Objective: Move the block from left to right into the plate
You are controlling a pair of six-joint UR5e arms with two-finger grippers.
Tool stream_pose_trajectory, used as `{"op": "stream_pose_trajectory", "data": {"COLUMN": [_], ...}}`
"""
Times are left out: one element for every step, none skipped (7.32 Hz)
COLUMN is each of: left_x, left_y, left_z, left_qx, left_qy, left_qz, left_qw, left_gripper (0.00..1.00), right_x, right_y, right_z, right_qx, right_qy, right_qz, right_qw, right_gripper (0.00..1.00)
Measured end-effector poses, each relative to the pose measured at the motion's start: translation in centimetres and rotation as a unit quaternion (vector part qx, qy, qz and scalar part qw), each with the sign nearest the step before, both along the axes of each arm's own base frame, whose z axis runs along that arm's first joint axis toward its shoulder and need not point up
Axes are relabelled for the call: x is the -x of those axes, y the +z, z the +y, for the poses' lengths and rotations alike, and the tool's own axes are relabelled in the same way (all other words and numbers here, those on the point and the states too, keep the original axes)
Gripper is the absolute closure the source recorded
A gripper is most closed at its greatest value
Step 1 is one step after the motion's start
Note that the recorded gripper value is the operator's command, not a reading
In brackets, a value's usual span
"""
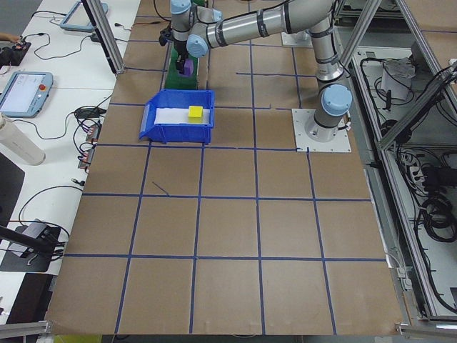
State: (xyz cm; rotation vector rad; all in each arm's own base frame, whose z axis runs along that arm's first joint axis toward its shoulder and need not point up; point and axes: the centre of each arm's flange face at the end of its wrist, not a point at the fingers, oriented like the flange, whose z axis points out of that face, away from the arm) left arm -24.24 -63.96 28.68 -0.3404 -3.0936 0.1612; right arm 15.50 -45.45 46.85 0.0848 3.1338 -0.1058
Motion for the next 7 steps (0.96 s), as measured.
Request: {"op": "stream_pose_trajectory", "data": {"left_x": [0.1,0.1,0.2,0.2,-0.1,-1.7,-5.5], "left_y": [-1.0,-1.2,-0.6,1.1,3.4,5.4,6.7], "left_z": [-0.1,-0.2,-0.1,0.0,0.0,-0.2,-0.7], "left_qx": [0.007,0.012,0.019,0.032,0.051,0.065,0.069], "left_qy": [-0.001,-0.001,-0.001,-0.001,-0.001,0.008,0.022], "left_qz": [-0.001,-0.002,-0.001,0.002,0.005,0.006,0.003], "left_qw": [1.000,1.000,1.000,0.999,0.999,0.998,0.997], "left_gripper": [0.00,0.00,0.00,0.00,0.00,0.00,0.00], "right_x": [0.0,0.0,0.0,0.0,0.0,0.0,0.0], "right_y": [-0.1,-0.1,-0.1,-0.1,-0.1,-0.1,-0.3], "right_z": [0.0,0.0,0.0,0.0,0.0,0.0,0.1], "right_qx": [0.000,0.000,0.000,0.000,0.000,-0.001,-0.003], "right_qy": [0.000,0.000,0.000,0.000,0.000,0.000,0.000], "right_qz": [0.000,0.000,0.000,0.000,0.000,0.000,0.000], "right_qw": [1.000,1.000,1.000,1.000,1.000,1.000,1.000], "right_gripper": [0.00,0.00,0.00,0.00,0.00,0.00,0.00]}}
